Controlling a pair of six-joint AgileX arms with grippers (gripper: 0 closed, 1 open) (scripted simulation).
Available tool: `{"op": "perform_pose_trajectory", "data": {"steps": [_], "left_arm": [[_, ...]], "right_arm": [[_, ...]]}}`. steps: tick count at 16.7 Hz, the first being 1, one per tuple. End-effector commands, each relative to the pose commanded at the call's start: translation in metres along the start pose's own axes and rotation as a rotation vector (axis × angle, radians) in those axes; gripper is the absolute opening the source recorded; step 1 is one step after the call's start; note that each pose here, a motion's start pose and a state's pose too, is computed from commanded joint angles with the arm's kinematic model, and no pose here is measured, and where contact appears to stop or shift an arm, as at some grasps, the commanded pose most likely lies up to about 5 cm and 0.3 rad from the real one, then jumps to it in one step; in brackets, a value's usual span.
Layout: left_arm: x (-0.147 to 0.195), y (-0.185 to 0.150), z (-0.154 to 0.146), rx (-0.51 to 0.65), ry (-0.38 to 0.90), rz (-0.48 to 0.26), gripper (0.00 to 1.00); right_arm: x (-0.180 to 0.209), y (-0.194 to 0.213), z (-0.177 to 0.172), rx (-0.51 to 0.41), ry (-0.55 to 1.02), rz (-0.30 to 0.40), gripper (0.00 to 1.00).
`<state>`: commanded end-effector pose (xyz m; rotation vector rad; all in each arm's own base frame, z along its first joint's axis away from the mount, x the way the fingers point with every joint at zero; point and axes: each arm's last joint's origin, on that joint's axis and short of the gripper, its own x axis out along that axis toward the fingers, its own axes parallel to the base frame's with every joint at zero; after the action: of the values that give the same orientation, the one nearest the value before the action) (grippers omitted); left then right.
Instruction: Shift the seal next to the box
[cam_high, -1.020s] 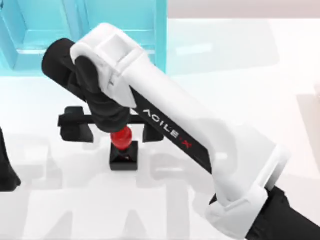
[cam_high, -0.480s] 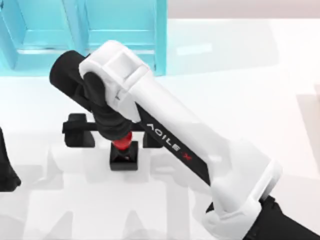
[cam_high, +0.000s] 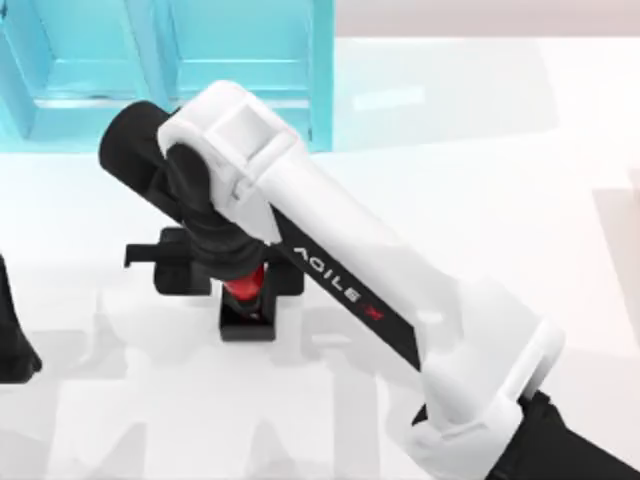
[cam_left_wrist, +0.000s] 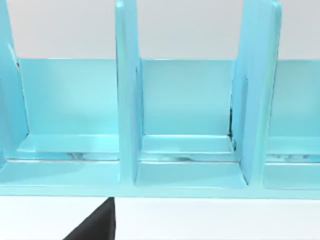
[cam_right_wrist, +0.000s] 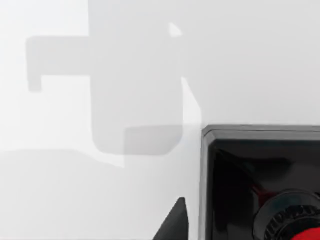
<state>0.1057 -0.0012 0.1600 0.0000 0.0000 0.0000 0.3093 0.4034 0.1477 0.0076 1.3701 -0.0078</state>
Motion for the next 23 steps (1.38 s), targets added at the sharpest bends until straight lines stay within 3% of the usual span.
{"op": "perform_pose_trajectory", "data": {"steps": [5, 6, 16, 23], "left_arm": [[0.0, 0.0, 0.0, 0.0, 0.0, 0.0, 1.0], [0.0, 0.0, 0.0, 0.0, 0.0, 0.0, 1.0], [0.0, 0.0, 0.0, 0.0, 0.0, 0.0, 1.0], [0.0, 0.0, 0.0, 0.0, 0.0, 0.0, 1.0]], "right_arm": [[0.0, 0.0, 0.0, 0.0, 0.0, 0.0, 0.02], [0.0, 0.0, 0.0, 0.0, 0.0, 0.0, 0.0], [-0.004, 0.006, -0.002, -0.007, -0.014, 0.027, 0.0], [-0.041, 0.005, 0.008, 0.002, -0.018, 0.029, 0.0]]}}
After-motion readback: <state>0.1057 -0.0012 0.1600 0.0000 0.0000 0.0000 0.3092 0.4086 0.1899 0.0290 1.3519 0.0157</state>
